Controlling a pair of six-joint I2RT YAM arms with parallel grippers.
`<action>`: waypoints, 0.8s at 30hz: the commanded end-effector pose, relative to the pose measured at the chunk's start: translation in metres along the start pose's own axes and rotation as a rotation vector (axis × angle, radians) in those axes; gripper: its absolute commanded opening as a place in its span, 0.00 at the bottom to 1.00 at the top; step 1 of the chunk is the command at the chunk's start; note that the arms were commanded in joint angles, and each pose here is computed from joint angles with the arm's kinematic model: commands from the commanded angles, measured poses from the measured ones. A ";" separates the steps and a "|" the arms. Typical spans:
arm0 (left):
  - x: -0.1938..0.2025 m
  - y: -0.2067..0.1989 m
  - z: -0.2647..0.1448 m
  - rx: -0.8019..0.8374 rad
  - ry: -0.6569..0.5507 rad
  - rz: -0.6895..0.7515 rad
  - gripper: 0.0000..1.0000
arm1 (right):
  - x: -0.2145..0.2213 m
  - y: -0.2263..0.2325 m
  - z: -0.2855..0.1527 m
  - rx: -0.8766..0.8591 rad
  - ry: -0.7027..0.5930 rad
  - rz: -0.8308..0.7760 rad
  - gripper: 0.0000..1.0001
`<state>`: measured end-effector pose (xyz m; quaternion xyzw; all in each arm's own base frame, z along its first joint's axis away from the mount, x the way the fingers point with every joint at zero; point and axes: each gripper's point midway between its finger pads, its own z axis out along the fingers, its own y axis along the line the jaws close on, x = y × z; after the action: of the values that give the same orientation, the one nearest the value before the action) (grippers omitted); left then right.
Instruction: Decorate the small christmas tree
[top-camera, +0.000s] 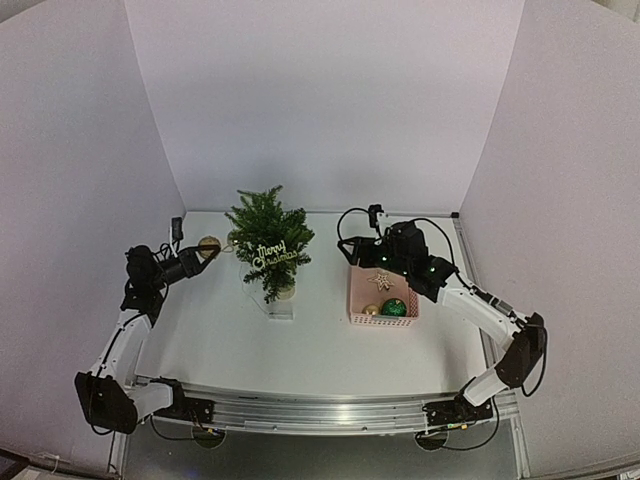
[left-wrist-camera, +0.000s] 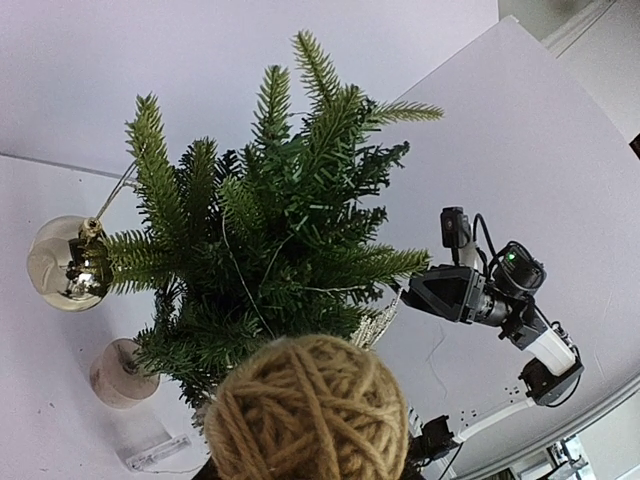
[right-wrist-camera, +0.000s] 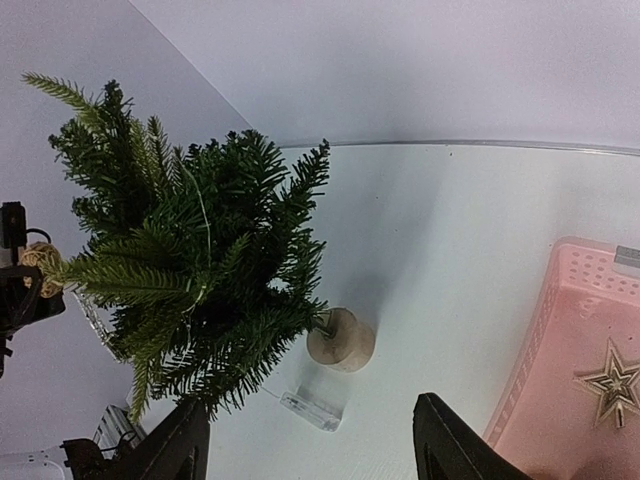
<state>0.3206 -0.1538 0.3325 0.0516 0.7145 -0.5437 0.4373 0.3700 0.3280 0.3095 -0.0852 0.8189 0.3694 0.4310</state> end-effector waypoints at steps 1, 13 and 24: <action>-0.019 -0.004 0.009 0.053 -0.050 0.020 0.00 | -0.014 0.012 0.000 -0.038 -0.024 -0.019 0.68; -0.017 -0.021 0.025 0.132 -0.012 0.113 0.00 | -0.011 0.013 0.003 -0.049 -0.008 -0.022 0.68; -0.026 -0.040 0.023 0.184 -0.018 0.159 0.00 | -0.011 0.018 0.007 -0.073 0.004 -0.028 0.68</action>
<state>0.3363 -0.1764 0.3449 0.1029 0.6819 -0.5679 0.4494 0.3707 0.3383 0.3072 -0.1024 0.8180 0.3804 0.4191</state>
